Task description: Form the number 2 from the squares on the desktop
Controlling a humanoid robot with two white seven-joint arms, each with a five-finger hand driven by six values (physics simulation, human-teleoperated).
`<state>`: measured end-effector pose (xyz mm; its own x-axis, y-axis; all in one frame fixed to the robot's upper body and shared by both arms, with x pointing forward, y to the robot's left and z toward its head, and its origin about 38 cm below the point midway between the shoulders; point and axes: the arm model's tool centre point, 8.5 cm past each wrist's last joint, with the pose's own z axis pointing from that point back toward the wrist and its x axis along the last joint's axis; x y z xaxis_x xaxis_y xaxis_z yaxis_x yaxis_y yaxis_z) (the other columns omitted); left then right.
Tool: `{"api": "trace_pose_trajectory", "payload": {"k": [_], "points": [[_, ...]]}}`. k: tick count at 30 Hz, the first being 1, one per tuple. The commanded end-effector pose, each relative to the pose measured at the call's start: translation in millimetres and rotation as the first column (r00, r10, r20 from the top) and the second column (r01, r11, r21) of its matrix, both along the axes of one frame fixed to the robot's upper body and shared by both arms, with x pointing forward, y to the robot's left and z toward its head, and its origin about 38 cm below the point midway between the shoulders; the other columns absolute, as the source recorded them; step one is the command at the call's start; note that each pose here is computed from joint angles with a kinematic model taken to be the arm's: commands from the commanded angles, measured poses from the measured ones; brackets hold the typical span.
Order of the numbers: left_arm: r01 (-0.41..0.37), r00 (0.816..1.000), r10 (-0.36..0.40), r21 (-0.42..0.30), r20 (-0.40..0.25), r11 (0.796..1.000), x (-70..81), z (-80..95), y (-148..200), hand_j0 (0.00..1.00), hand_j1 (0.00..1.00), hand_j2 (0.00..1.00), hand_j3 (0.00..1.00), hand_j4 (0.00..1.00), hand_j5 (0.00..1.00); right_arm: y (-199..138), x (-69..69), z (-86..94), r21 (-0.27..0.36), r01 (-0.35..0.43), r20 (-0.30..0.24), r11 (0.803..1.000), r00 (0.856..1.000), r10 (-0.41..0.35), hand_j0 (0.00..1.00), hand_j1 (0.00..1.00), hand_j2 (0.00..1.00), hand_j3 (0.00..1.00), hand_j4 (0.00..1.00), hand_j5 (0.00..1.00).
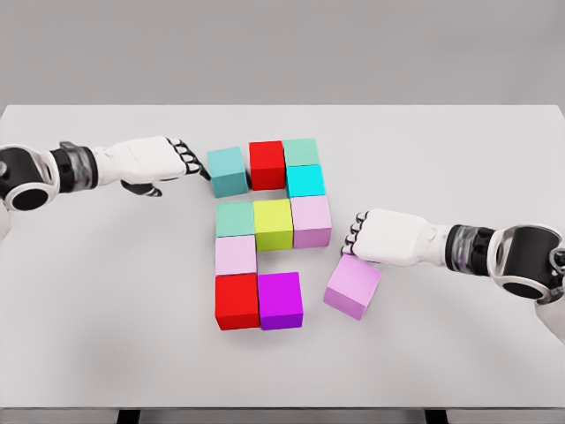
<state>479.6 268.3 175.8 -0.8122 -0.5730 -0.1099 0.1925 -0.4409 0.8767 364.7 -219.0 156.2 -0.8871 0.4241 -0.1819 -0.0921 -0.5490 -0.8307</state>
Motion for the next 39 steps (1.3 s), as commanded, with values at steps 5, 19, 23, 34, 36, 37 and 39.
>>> {"api": "trace_pose_trajectory", "payload": {"k": [5, 19, 23, 34, 36, 37, 39], "points": [[0.002, 1.0, -0.002, -0.006, 0.001, 1.0, -0.2, 1.6, -1.4, 0.85, 0.85, 0.85, 0.85, 0.85, 0.85, -4.2, 1.7, 3.2, 0.002, 0.011, 0.005, 1.0, 1.0, -0.011, 0.59, 0.59, 0.59, 0.59, 0.59, 0.59], [-0.021, 1.0, 0.021, -0.006, -0.005, 1.0, 4.2, -0.2, 3.5, 0.85, 0.85, 0.85, 0.85, 0.85, 0.85, -23.3, -2.1, 13.5, 0.061, 0.022, -0.061, 0.998, 0.998, -0.019, 0.59, 0.59, 0.59, 0.59, 0.59, 0.59], [-0.036, 0.999, 0.036, -0.008, -0.011, 0.999, 8.2, -2.4, 4.7, 0.85, 0.85, 0.85, 0.85, 0.85, 0.85, -20.6, -4.1, 15.1, 0.107, 0.017, -0.089, 0.994, 0.996, -0.008, 0.59, 0.59, 0.59, 0.59, 0.59, 0.59], [-0.047, 0.999, 0.046, -0.019, -0.013, 0.999, 17.0, -1.7, -1.2, 0.87, 0.87, 0.87, 0.87, 0.87, 0.87, -16.2, -5.5, 14.0, 0.13, 0.011, -0.102, 0.991, 0.995, 0.003, 0.59, 0.59, 0.59, 0.59, 0.59, 0.59], [-0.05, 0.999, 0.05, -0.019, -0.015, 0.999, 17.4, -1.8, -0.3, 0.87, 0.87, 0.87, 0.87, 0.87, 0.87, -14.6, -5.6, 13.7, 0.132, 0.008, -0.103, 0.991, 0.995, 0.006, 0.59, 0.59, 0.59, 0.59, 0.59, 0.59], [-0.048, 0.999, 0.048, -0.022, -0.015, 0.999, 18.1, -1.9, -2.6, 0.87, 0.87, 0.87, 0.87, 0.87, 0.87, -13.6, -5.6, 13.6, 0.135, 0.007, -0.103, 0.991, 0.995, 0.008, 0.59, 0.59, 0.59, 0.59, 0.59, 0.59], [-0.052, 0.999, 0.051, -0.022, -0.014, 0.998, 19.1, -1.2, -1.5, 0.87, 0.87, 0.87, 0.87, 0.87, 0.87, -11.6, -6.1, 12.7, 0.138, 0.003, -0.106, 0.99, 0.994, 0.011, 0.59, 0.59, 0.59, 0.59, 0.59, 0.59]]}}
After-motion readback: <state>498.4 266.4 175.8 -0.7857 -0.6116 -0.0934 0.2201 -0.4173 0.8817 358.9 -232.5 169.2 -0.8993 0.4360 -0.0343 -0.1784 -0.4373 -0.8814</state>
